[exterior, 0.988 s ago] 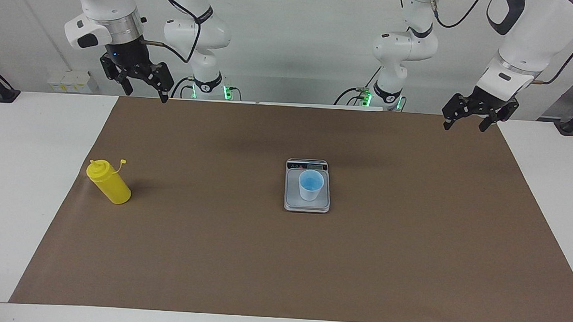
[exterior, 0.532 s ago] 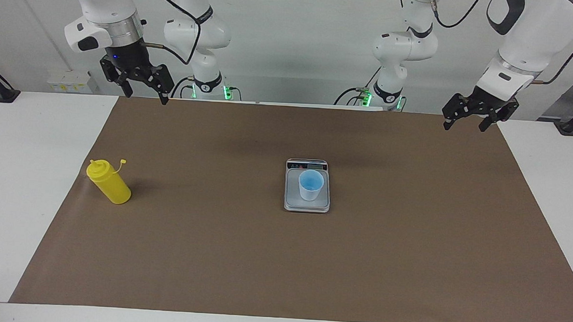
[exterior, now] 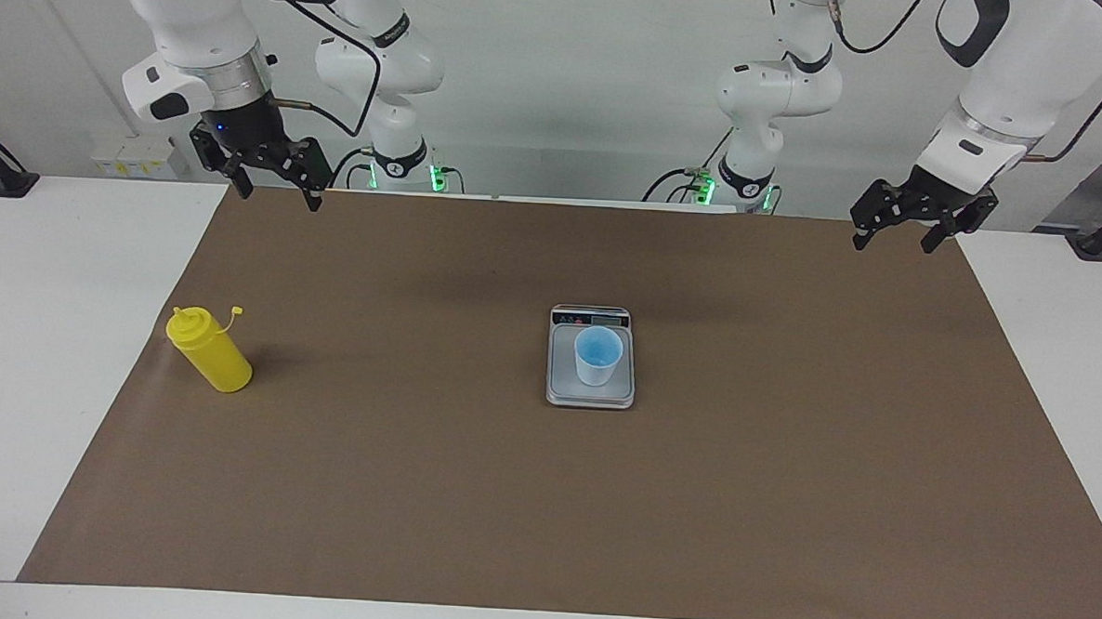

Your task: Pour seasoning into cup on scale with both arms

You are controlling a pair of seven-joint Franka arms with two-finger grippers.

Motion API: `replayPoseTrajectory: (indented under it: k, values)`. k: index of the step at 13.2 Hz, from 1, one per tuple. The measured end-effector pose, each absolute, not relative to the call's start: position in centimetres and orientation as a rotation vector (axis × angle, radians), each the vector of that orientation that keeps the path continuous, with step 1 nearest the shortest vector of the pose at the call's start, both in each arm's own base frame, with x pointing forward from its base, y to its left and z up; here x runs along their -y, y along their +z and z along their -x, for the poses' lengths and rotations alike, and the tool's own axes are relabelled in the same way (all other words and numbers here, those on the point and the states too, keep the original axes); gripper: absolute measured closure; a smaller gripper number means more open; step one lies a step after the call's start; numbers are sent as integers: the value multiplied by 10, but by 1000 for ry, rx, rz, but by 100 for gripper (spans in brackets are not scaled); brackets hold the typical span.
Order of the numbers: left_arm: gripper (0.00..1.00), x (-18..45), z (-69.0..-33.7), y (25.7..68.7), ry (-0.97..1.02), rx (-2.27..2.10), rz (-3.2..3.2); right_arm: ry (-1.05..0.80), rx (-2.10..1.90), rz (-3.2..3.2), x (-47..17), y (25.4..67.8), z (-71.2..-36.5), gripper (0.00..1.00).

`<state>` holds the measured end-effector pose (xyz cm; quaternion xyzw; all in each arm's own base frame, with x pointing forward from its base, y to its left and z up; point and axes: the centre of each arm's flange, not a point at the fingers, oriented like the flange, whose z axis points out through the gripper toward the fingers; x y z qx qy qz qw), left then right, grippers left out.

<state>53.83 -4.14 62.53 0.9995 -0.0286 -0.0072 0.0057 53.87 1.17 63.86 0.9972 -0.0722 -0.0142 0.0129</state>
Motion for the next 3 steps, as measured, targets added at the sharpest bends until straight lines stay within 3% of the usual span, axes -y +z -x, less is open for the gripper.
replayPoseTrajectory:
  k: [3]
  values:
    - [0,41,-538,625,-22,90,-3129,-50,214,-3108,-12,637,-538,0]
